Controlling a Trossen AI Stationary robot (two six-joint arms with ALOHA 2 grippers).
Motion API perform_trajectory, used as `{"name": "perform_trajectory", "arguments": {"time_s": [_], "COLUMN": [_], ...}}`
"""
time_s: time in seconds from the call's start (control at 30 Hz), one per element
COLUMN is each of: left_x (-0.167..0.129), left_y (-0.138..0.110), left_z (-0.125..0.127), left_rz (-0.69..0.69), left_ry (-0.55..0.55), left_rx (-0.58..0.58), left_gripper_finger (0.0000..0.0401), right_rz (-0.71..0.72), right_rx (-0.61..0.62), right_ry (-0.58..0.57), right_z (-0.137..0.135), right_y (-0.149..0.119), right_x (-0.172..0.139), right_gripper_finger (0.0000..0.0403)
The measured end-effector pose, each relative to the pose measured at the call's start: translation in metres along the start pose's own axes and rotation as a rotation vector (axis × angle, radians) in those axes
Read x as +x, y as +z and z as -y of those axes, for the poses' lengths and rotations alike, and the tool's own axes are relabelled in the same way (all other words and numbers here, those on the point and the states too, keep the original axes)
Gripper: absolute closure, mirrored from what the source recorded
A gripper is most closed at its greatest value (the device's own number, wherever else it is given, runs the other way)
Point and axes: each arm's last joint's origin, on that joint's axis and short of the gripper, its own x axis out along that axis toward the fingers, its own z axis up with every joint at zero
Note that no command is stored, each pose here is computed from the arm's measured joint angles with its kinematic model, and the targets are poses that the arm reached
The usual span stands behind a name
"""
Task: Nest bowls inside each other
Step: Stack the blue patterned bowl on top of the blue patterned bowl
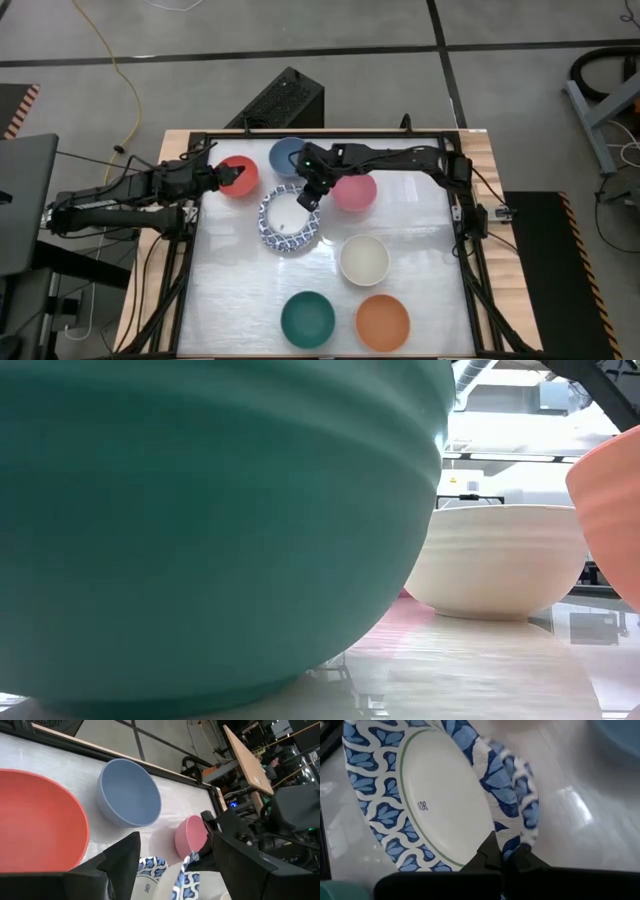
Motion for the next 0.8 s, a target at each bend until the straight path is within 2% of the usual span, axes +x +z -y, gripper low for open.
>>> {"name": "perform_trajectory", "arguments": {"time_s": [0.5, 0.8], "left_x": [0.0, 0.0], "left_y": [0.0, 0.0], "left_z": [-0.001, -0.001], "left_rz": [0.021, 0.022], "left_ry": [0.021, 0.022], "left_rx": [0.005, 0.005], "left_gripper_finger": [0.0165, 0.0165], "right_rz": [-0.019, -0.031], "right_rx": [-0.005, 0.01], "right_ry": [-0.006, -0.016], "right_z": [0.001, 0.008], "right_y": [-0.002, -0.011], "right_x": [0.0, 0.011], "right_gripper_finger": [0.0394, 0.0394]}}
